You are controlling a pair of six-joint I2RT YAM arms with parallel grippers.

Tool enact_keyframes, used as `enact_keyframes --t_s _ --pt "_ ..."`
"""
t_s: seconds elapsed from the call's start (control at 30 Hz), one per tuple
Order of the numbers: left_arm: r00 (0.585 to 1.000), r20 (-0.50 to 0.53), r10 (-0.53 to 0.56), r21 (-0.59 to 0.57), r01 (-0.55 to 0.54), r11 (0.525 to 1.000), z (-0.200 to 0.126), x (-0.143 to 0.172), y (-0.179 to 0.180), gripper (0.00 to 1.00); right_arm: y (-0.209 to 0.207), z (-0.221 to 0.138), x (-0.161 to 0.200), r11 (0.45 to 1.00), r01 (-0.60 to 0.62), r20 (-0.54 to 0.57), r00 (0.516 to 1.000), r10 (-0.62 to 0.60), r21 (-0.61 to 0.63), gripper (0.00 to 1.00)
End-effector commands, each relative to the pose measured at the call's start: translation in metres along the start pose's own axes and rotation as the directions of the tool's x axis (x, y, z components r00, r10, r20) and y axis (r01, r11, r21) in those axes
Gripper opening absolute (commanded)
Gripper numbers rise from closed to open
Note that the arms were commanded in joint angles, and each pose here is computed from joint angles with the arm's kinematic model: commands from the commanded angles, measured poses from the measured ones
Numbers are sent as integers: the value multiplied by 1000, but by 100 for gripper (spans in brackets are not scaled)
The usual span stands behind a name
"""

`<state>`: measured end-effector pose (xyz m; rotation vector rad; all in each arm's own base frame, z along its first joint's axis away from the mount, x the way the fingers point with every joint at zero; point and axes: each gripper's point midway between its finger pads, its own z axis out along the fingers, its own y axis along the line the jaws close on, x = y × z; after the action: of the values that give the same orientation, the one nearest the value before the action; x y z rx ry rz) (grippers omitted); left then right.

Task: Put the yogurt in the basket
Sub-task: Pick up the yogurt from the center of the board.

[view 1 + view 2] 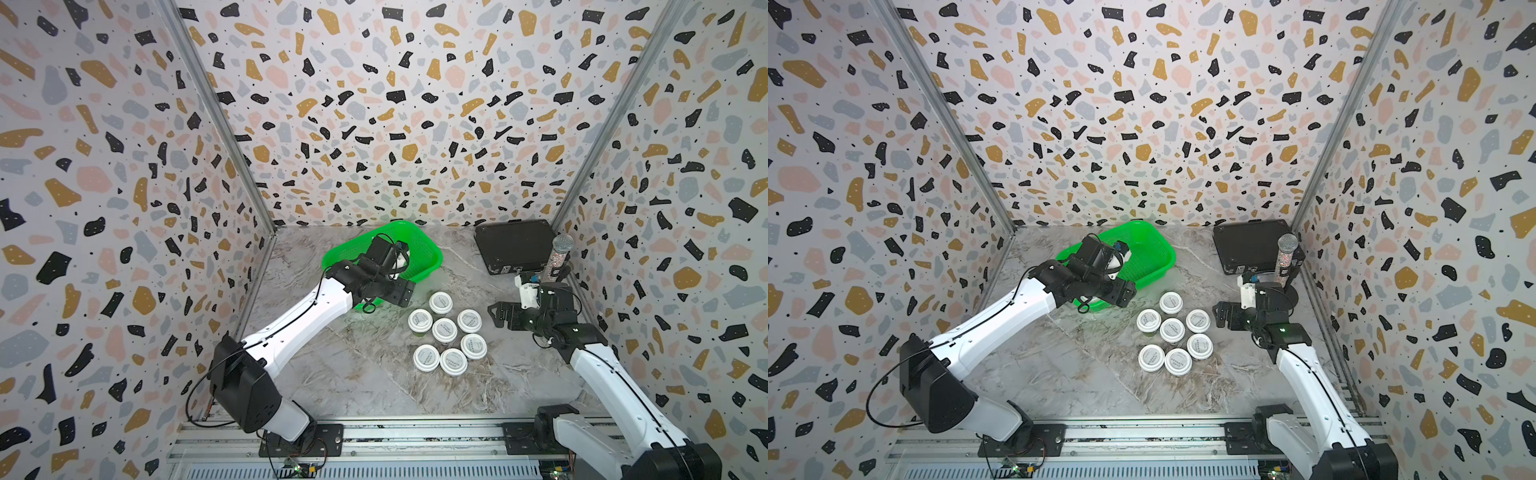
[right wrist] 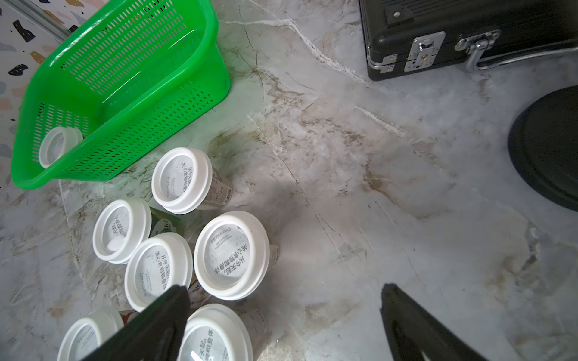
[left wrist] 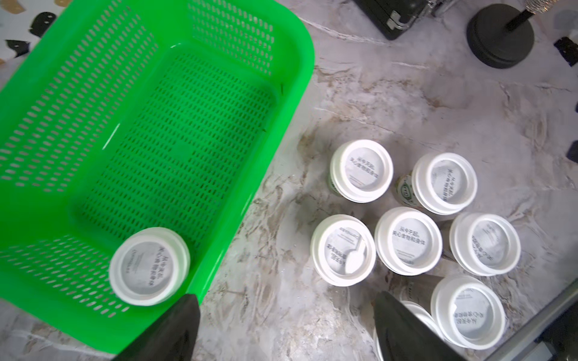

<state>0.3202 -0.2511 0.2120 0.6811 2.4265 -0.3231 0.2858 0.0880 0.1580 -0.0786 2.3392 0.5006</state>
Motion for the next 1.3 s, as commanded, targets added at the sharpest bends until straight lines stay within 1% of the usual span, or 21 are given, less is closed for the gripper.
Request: enact_keyframes --t_s 0.0,0.07,0.17,0.3,0.43,0.57,0.83,1.27 --pt "999 -27 33 8 -33 999 17 6 -14 89 4 0 -1 1000 -4 5 1000 4 -18 100" --pt "997 -52 51 10 -51 999 28 12 -23 89 4 -1 -1 1000 -4 5 1000 4 -15 100" --pt "993 -86 75 28 -72 997 44 19 -36 86 3 -2 0 1000 -3 4 1000 3 -13 100" --pt "988 -122 91 22 -89 996 63 26 -43 86 3 -2 0 1000 -4 5 1000 4 -11 100" --pt "983 -155 95 -1 -96 995 78 33 -42 87 3 -2 1 1000 -3 3 1000 3 -10 100" --pt "978 -182 104 14 -103 995 91 40 -48 88 2 -3 1 1000 -3 4 1000 3 -3 100" --pt "969 -212 124 18 -123 992 100 50 -54 86 1 -3 3 1000 -5 1 1000 5 3 100" --pt "962 -230 146 25 -144 989 107 56 -61 79 -1 -2 4 1000 -6 -2 1000 6 10 100"
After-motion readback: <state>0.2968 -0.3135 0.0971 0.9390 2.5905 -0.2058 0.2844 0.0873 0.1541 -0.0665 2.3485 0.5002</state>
